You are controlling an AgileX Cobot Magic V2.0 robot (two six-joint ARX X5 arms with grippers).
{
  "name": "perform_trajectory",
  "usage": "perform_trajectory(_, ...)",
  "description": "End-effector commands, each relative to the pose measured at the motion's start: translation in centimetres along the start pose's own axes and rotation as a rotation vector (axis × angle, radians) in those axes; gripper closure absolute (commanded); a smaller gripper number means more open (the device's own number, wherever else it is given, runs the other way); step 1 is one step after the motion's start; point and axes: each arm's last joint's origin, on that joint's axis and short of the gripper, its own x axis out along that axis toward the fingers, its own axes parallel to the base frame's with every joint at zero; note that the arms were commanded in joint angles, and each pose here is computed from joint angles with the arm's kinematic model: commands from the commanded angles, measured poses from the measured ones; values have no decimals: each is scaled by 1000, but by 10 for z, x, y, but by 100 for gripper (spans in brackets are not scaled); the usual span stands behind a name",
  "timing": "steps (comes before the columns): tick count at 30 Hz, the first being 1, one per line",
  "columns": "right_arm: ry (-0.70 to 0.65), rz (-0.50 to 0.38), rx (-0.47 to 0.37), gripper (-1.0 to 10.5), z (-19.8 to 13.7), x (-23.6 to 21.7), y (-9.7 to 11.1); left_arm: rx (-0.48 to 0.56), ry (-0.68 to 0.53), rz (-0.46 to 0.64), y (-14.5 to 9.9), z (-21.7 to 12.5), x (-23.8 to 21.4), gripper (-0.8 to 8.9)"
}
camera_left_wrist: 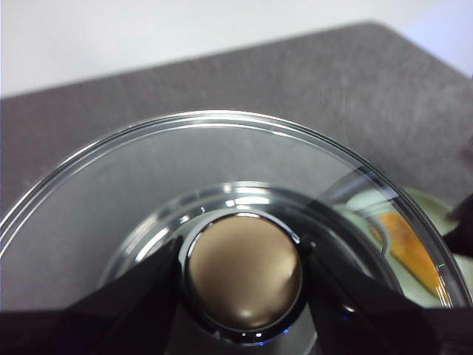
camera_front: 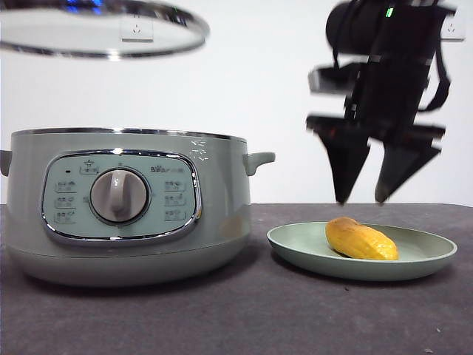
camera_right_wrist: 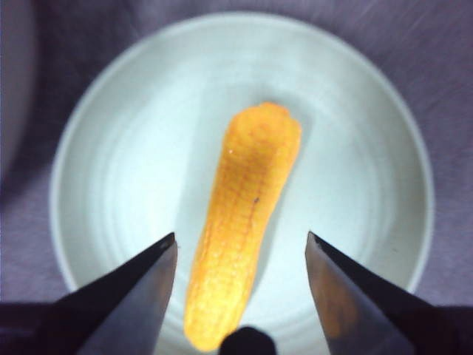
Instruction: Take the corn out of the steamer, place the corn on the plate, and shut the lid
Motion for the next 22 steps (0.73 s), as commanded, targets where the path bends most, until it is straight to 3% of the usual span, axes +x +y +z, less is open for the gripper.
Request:
perform_trajectory(1,-38,-2,16,659,-3,-15,-1,-9,-15,-16,-2,4,12,822)
perform_trajectory(13,-263,-1,35,662,-16,-91,-6,0,120,-23,-6,-11,61,822)
perform_trajectory(22,-302,-3,39,663,-26,-113,-8,6,152,-31,-10,-16,72,822)
